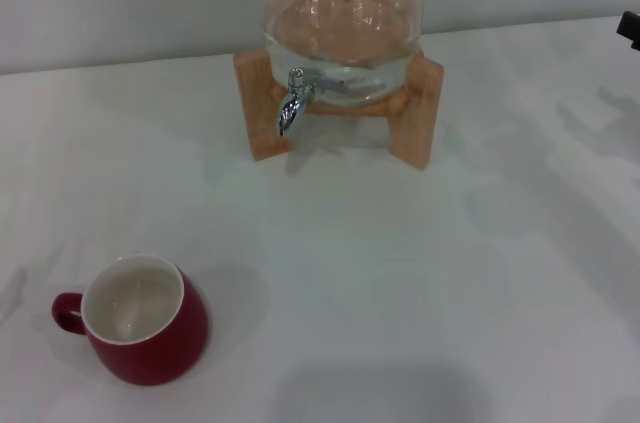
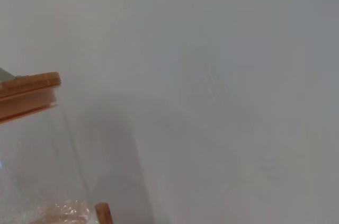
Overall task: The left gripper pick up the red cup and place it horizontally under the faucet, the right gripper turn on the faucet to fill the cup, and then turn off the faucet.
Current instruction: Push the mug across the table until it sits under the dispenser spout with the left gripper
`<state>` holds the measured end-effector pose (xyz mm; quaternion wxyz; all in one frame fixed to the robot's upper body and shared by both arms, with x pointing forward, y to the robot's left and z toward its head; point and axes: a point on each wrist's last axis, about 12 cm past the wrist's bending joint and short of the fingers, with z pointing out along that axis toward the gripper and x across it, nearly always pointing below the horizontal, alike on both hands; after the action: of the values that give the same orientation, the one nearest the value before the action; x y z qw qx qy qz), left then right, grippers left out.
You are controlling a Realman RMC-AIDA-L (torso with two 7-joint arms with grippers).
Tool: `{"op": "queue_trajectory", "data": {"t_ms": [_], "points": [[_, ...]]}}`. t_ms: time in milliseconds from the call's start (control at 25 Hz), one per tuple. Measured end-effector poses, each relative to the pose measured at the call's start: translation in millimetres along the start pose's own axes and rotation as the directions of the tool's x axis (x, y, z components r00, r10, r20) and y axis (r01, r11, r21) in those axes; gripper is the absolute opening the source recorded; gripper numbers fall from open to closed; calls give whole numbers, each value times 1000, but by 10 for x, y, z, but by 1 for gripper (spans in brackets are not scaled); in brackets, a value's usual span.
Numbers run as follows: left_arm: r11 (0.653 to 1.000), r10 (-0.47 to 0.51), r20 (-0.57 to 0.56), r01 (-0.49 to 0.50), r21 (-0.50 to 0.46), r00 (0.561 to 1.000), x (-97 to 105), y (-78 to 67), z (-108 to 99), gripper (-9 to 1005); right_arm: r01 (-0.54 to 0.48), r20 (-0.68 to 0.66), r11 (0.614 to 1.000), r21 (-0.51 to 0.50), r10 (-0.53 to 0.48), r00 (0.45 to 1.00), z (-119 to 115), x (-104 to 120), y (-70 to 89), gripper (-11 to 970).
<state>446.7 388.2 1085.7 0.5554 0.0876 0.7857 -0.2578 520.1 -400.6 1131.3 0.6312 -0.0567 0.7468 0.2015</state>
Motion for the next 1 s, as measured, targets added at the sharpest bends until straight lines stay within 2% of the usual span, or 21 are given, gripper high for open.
{"op": "queue_trajectory", "data": {"t_ms": [320,560,760,1000], "points": [[1000,20,-4,-20,2,1000,6,1,7,812,3,1,1000,8,-3,1000,15,-9,-13,783],[985,163,10,-163,58,987,111,-77,15,812,4,-4,1000,12,-4,1000,26,15,-20,782],[989,137,52,-139,50,989,168,-62,-7,813,-3,-1,1000,21,4,1000,17,21,-43,782],[984,159,149,-169,57,976,166,-97,-91,813,-7,-1,1000,19,7,1000,39,24,-44,782]]}}
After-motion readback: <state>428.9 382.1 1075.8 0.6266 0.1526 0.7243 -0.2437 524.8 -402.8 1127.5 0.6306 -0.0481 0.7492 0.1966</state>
